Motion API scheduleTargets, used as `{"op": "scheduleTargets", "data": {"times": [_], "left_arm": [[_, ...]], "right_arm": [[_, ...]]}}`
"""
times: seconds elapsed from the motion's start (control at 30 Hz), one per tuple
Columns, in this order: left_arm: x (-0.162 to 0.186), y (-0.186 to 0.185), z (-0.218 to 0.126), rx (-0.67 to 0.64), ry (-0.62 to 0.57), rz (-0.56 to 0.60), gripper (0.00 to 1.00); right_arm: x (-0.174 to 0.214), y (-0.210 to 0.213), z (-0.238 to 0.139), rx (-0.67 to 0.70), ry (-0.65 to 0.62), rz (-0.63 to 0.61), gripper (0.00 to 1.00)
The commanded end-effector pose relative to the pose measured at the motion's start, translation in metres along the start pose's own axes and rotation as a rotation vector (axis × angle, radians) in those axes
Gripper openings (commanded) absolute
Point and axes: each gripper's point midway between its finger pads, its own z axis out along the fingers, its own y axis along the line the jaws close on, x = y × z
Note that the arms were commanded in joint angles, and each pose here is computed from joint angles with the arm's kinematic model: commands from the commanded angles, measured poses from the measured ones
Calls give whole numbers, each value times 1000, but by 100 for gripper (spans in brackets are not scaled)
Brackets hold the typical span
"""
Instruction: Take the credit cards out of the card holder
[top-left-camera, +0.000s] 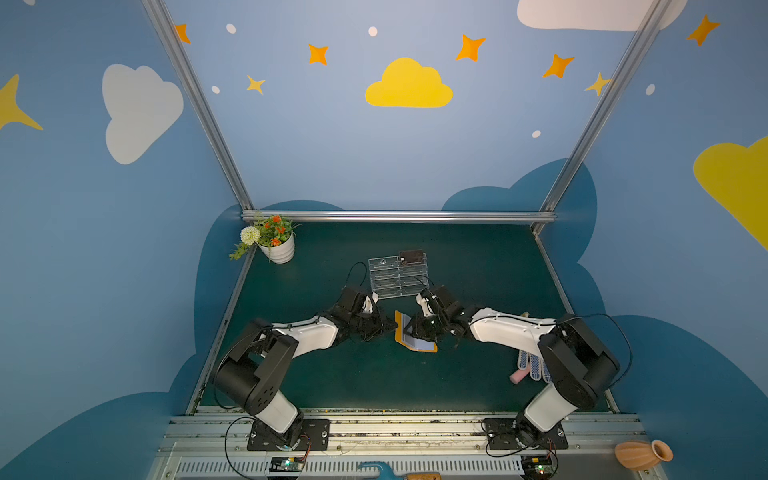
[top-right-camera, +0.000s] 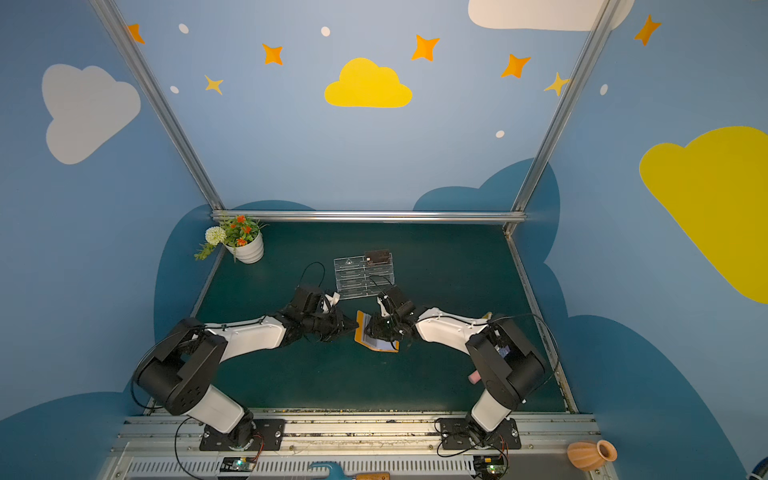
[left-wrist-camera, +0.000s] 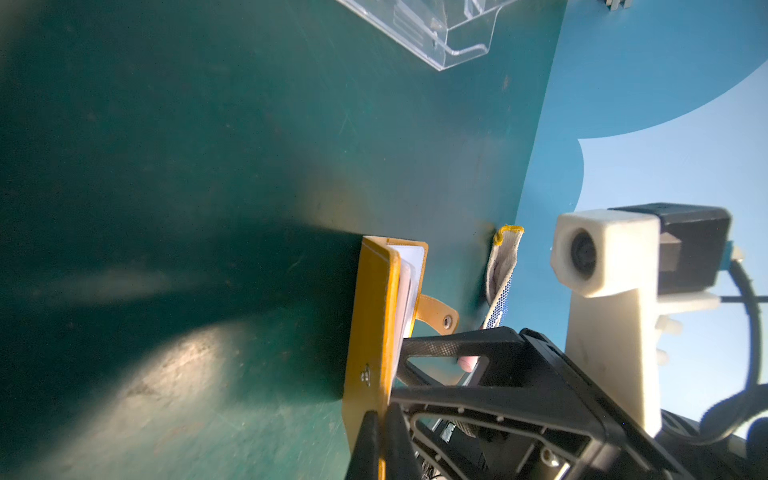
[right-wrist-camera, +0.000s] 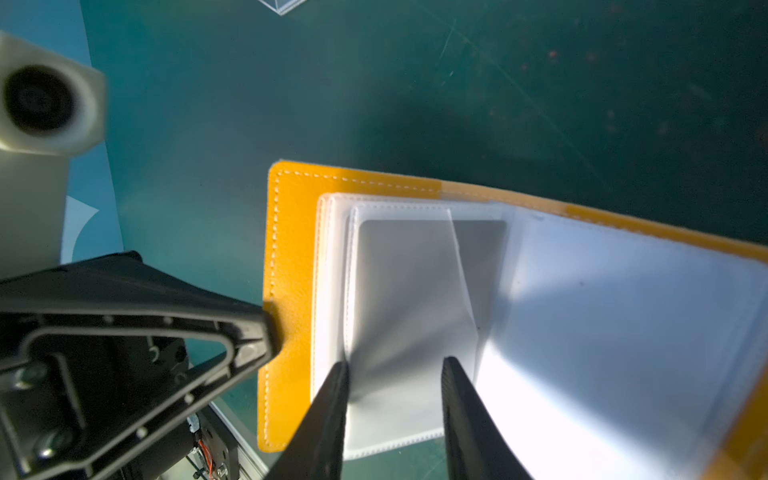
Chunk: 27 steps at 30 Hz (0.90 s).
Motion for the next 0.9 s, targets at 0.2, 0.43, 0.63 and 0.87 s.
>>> {"op": "scheduleTargets", "data": {"times": [0.2, 0.43, 0.63, 0.87], "left_arm": [[-2, 4, -1, -10, -11, 18, 4], [-1, 7, 1, -11, -11, 15, 4], [0, 9, 1, -10, -7, 12, 16], [-8, 11, -27, -117, -88, 3, 72]], "right_arm": [[2, -19, -21, 110, -33, 4, 32], [5, -36, -30, 157, -35, 21, 30], [5, -57, -49, 203, -66, 47, 38], [-6, -48, -77, 135, -128, 37, 46]]}}
